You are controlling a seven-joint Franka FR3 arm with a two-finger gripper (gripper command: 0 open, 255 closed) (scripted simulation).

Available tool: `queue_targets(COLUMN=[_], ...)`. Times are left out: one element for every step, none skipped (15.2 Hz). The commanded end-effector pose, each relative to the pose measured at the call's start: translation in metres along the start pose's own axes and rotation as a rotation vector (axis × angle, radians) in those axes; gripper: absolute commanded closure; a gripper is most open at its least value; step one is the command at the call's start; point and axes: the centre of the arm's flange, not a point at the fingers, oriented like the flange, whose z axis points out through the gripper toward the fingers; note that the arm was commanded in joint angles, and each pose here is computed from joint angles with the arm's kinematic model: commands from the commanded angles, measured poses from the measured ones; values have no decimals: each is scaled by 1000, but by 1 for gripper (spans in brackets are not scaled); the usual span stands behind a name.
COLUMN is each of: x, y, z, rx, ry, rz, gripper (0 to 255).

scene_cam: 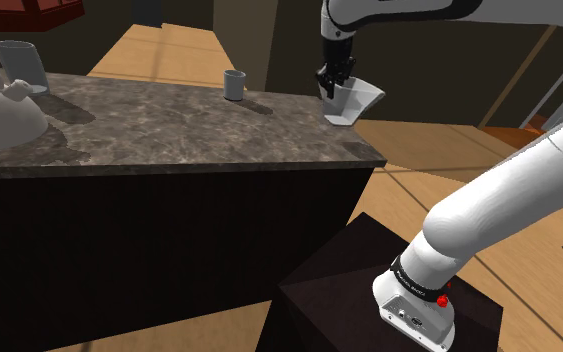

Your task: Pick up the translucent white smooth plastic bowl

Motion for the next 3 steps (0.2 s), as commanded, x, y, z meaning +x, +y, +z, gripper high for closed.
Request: queue_targets(x=[0,0,0], y=[4,4,4], z=[-11,-11,-11], rx=[0,0,0], ry=[1,1,1], rz=[0,0,0], gripper=[255,255,255])
